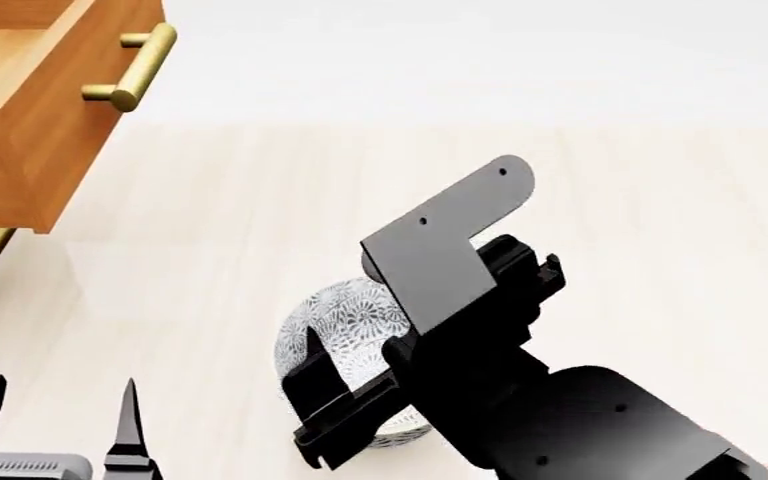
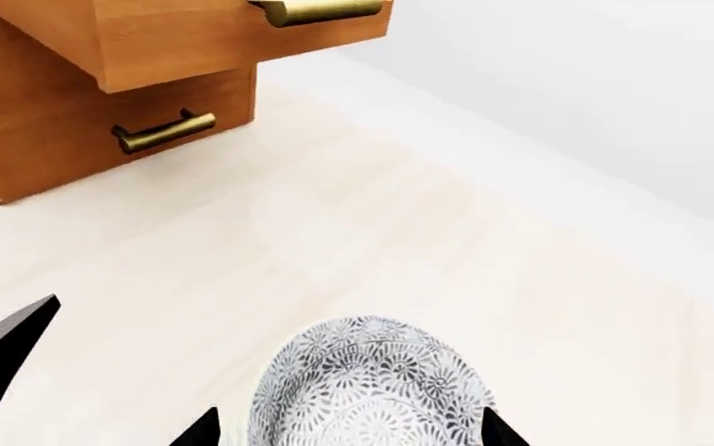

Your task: Put the bowl on the plate.

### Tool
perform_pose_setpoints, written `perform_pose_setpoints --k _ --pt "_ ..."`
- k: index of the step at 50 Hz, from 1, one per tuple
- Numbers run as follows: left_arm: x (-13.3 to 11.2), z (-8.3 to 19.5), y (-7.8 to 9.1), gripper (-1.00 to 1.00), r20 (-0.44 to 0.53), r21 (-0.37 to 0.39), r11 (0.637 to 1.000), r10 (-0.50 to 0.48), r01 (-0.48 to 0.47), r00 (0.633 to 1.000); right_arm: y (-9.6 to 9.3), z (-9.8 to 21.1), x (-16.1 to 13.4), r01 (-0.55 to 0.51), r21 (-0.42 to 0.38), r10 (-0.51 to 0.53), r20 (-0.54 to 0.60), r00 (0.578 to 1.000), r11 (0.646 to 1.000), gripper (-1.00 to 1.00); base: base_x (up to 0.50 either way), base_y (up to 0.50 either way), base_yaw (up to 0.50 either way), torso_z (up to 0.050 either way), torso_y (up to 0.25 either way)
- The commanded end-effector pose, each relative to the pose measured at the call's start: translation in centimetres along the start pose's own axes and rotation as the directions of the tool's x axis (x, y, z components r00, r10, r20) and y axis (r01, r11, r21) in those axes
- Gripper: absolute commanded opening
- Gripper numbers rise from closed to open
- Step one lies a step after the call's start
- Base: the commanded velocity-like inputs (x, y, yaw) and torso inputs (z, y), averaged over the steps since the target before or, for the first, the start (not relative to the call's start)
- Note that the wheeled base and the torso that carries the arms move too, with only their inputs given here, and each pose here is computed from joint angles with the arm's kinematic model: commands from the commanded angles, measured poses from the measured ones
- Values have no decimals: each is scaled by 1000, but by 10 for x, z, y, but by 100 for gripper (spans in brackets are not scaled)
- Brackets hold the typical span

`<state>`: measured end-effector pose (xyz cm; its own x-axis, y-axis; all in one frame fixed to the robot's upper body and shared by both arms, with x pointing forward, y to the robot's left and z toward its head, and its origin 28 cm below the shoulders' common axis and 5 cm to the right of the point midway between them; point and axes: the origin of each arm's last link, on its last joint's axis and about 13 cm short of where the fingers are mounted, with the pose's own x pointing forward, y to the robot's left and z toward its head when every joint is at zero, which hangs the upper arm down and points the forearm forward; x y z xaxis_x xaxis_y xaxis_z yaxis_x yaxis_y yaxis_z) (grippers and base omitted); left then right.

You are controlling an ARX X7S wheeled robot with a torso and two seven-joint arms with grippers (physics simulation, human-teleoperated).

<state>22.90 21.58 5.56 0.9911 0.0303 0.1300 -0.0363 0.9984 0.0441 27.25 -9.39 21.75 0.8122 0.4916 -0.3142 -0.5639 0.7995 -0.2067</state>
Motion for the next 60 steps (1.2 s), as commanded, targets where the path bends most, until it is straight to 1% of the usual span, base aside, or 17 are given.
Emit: perform_pose_setpoints --k 1,7,15,30,32,36,38,41,44,50,60 --pt "-1 1 0 100 4 7 1000 0 0 1000 5 6 10 -69 -47 66 -63 996 997 100 0 0 0 0 0" --pt "-2 5 0 100 4 15 1000 -1 1 1000 8 7 16 -86 -76 80 -80 994 993 100 0 0 0 0 0" --pt "-2 7 0 100 3 19 1000 -4 4 1000 5 12 21 -80 -105 69 -104 992 991 100 0 0 0 0 0" --pt "-1 10 1 100 7 24 1000 -4 4 1000 2 12 35 -106 -127 83 -178 981 986 100 0 0 0 0 0" --pt "-1 9 0 100 6 24 1000 -5 4 1000 2 12 37 -115 -130 89 -193 977 985 100 0 0 0 0 0" --pt "0 9 0 100 6 25 1000 -4 4 1000 5 13 39 -164 -108 136 -224 965 981 100 0 0 0 0 0" --pt "0 9 0 100 8 26 1000 -4 4 1000 7 13 39 -175 -124 142 -237 961 977 100 0 0 0 0 0" --pt "0 8 0 100 7 27 1000 -5 5 1000 8 13 40 -204 -110 170 -260 951 973 100 0 0 0 0 0" --pt "0 8 -1 100 7 27 1000 -5 5 1000 11 12 41 -220 -127 177 -286 942 967 100 0 0 0 0 0" --pt "0 9 -1 100 7 29 1000 -4 3 1000 13 13 40 -255 -124 202 -331 922 959 100 0 0 0 0 0" --pt "-1 10 -1 100 9 29 1000 -5 5 1000 5 21 42 -267 -152 194 -375 906 952 100 0 0 0 0 0"
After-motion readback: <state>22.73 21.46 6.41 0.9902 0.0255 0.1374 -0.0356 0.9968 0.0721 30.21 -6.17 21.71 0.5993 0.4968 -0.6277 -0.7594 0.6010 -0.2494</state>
